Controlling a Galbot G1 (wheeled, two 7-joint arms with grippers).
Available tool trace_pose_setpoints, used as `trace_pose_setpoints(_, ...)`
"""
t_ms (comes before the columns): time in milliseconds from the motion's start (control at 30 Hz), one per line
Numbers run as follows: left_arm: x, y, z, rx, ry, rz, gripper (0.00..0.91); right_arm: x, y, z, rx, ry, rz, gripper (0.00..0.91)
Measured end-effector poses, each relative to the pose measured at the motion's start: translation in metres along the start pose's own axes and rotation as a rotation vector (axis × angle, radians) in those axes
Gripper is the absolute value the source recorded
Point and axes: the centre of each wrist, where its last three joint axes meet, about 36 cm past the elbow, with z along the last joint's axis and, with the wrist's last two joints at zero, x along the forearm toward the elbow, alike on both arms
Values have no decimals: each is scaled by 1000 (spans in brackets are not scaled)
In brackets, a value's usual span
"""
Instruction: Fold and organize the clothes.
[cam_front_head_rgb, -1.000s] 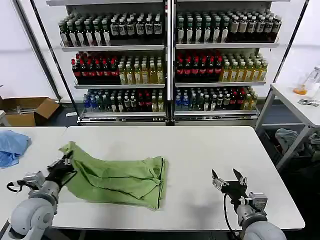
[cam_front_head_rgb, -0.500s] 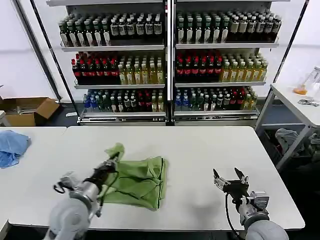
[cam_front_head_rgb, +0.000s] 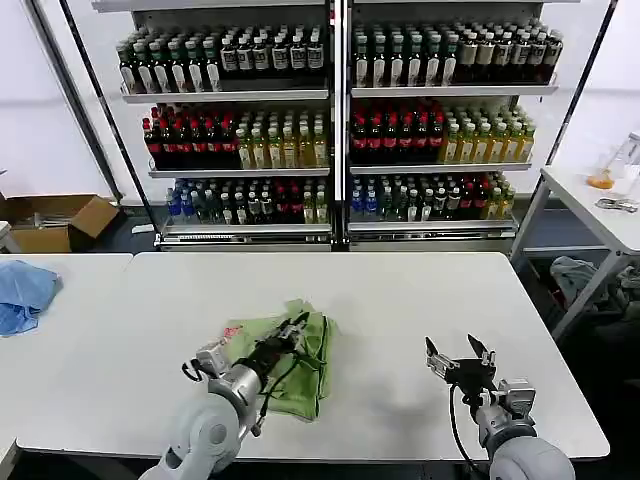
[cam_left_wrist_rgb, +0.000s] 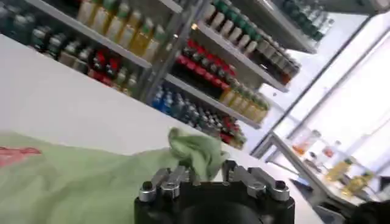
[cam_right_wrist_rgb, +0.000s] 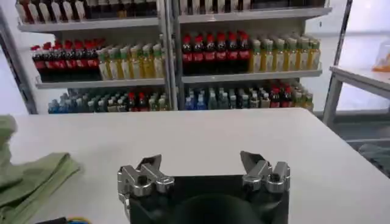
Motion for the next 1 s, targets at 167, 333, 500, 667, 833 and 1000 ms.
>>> trace_pose_setpoints(167, 3, -4, -2, 33, 23, 49, 907, -1, -2, 2, 1, 5, 0, 907)
trace_pose_setpoints(333, 17, 2, -11, 30, 15, 55, 907, -1, -2, 2, -1, 1, 0, 907)
trace_pose_setpoints(500, 30, 24, -17, -48, -21, -49, 907, -1, -1, 3, -3, -1, -1, 907)
trace_pose_setpoints(667, 40, 55, -18, -142, -46, -194, 907, 0, -2, 3, 0, 0, -1, 907)
trace_pose_setpoints(833, 46, 80, -13, -210, -23, -291, 907, 3, -1, 3, 4, -1, -5, 907)
trace_pose_setpoints(1000, 46, 94, -9, -234, 7, -328, 907, 5, -2, 1, 6, -7, -2, 907)
